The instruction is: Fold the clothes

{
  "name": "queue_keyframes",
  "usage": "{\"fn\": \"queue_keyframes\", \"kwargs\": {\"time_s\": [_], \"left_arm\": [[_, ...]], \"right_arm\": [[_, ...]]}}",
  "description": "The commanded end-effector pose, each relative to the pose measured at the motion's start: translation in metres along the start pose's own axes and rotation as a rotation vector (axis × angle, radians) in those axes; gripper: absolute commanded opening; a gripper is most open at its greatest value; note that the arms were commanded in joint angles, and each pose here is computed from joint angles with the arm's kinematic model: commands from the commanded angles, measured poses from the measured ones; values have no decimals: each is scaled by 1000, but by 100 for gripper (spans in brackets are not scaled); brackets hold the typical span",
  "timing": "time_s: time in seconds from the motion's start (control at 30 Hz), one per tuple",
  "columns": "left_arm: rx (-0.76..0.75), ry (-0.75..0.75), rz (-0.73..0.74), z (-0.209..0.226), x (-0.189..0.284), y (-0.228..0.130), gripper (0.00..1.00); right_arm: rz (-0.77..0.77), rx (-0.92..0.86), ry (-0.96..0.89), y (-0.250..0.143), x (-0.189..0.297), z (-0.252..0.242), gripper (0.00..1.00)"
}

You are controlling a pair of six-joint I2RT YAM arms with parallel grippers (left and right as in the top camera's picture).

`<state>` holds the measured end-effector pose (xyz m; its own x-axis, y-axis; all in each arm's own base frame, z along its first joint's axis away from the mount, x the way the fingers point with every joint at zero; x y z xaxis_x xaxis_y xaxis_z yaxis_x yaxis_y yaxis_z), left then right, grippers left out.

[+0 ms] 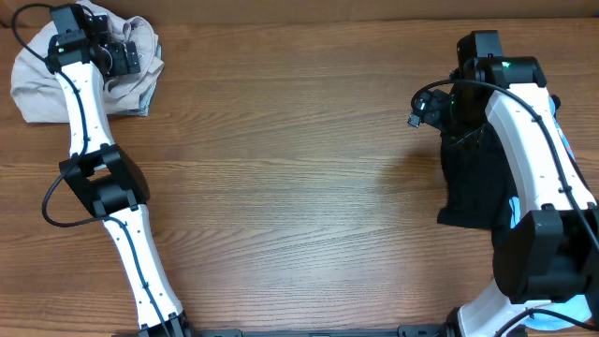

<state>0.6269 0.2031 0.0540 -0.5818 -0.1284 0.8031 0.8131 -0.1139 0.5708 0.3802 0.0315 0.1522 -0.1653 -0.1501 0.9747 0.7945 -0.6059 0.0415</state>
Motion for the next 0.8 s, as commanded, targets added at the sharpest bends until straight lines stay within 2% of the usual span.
{"fn": "queue_keyframes", "kwargs": {"time_s": [0.0, 0.07, 0.27, 0.4, 0.43, 0.6, 0.77], "left_arm": [[-19, -72, 15, -35, -12, -1, 100], [-25, -52, -39, -29, 16, 23, 100], [-39, 13, -215, -10, 133, 91, 100], [-23, 39, -296, -6, 218, 114, 100], [9, 42, -321, -6, 253, 118, 100], [32, 43, -332, -10, 307, 113, 100], [31, 46, -342, -10, 314, 114, 100]], "right_arm": [[-24, 11, 27, 1, 11, 5, 91], [-39, 22, 39, 4, 17, 9, 100], [-159, 88, 78, 23, 71, 26, 100], [-277, 107, 75, 32, 127, 29, 100], [-332, 138, 94, 31, 159, 31, 100], [-450, 177, 163, 16, 226, 30, 100], [-576, 187, 255, -9, 284, 22, 100]]}}
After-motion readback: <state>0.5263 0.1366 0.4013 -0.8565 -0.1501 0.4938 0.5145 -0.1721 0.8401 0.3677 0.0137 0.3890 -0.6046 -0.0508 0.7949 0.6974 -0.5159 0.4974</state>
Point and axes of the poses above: each gripper's point midway between its finger pads, its own x axis back along the fingers, its own z axis along the line the jaws close on, y = z × x, the point moved 1 cm from there along x, back along the fingers, and after that the axes turned 14 degrees about -x, right-handed, at the moved point
